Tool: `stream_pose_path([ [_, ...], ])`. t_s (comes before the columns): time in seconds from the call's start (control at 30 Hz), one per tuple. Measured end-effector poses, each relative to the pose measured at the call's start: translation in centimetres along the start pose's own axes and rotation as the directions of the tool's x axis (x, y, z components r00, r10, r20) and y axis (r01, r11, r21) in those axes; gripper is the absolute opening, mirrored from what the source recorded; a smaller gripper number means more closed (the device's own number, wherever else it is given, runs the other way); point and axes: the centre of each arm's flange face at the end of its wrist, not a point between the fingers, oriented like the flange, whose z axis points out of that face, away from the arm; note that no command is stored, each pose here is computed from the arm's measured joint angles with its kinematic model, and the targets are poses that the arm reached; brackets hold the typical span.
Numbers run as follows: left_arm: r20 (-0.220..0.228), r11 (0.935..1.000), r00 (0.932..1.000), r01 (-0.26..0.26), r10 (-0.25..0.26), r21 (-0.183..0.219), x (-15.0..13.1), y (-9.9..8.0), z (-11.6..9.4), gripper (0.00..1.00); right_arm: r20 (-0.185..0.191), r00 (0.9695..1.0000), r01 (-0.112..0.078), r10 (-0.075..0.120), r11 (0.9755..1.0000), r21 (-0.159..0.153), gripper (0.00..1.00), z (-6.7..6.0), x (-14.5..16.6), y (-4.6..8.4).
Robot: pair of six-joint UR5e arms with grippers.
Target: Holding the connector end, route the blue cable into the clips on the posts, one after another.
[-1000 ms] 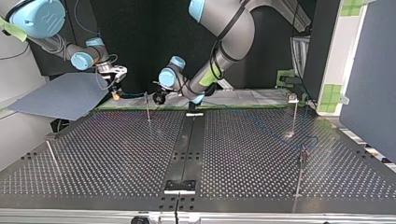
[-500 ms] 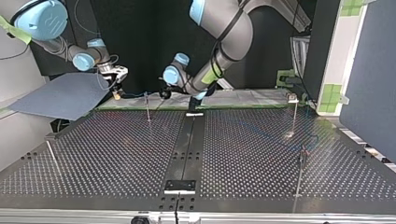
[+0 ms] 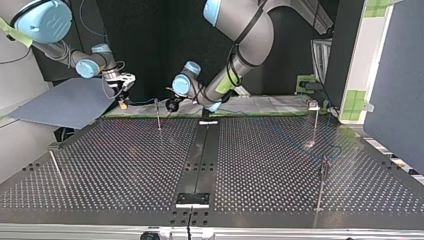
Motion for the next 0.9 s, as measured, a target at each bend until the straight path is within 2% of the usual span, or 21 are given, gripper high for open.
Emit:
stream_pose_path([
  [0.13,0.015,0.9999,0.9998,0.015,-0.015,0.007,-1.4,-0.5,0.3,0.0,-0.007,0.9999,0.008,-0.008,1.0,0.001,0.0,0.4,0.4,0.2],
  [0.53,0.031,0.9991,0.9988,0.038,-0.037,-0.019,-3.0,1.5,0.8,0.0,-0.017,0.9998,0.009,-0.009,0.9999,0.004,0.0,1.4,1.6,0.5],
  [0.9,0.031,0.9993,0.9989,0.035,-0.034,-0.015,-3.3,1.9,0.9,0.0,-0.021,0.9997,0.011,-0.011,0.9999,0.011,0.0,1.8,2.0,0.4],
])
